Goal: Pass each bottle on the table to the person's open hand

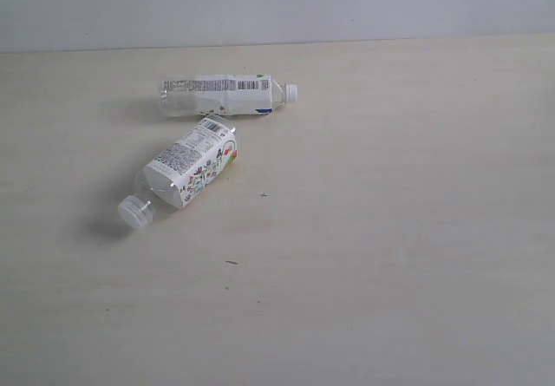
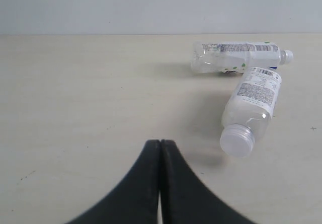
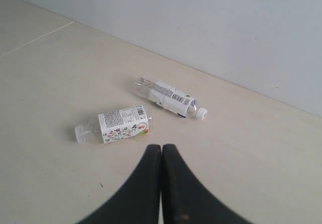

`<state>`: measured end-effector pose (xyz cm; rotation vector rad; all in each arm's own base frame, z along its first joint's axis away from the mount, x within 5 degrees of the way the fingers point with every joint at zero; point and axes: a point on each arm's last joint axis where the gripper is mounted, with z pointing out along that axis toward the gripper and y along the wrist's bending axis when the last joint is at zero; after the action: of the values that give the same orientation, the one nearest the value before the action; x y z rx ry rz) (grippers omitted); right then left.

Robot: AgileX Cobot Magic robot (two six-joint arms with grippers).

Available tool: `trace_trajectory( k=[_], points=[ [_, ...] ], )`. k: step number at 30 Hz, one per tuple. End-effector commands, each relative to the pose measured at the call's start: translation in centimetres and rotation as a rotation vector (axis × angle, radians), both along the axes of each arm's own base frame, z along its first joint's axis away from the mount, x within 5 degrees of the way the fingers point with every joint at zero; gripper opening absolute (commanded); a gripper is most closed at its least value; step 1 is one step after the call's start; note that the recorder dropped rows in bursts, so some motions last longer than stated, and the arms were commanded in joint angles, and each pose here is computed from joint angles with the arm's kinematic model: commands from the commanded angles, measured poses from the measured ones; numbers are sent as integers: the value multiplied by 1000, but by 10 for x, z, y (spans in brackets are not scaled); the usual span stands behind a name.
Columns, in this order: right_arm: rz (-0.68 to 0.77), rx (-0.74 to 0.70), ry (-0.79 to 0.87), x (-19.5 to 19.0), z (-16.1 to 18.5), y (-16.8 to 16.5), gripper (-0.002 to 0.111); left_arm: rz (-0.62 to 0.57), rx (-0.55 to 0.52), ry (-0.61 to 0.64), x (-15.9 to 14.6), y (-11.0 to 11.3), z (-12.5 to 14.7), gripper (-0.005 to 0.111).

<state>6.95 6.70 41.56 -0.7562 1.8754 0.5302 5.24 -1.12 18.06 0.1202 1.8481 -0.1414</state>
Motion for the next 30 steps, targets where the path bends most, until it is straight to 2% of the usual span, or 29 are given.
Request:
trace_trajectory(
  k=[1, 6, 11, 20, 30],
  points=[
    [0, -6, 2, 0, -1, 0, 0, -4, -15, -10, 0, 0, 1, 0],
    [10, -35, 38, 0, -5, 1, 0, -4, -15, -10, 0, 0, 1, 0],
    [17, -123, 189, 12, -20, 10, 0, -4, -15, -10, 0, 0, 1, 0],
    [35, -278, 435, 58, -56, 41, 0, -4, -15, -10, 0, 0, 1, 0],
    [36, -309, 481, 66, -65, 47, 0, -4, -15, -10, 0, 0, 1, 0]
  ],
)
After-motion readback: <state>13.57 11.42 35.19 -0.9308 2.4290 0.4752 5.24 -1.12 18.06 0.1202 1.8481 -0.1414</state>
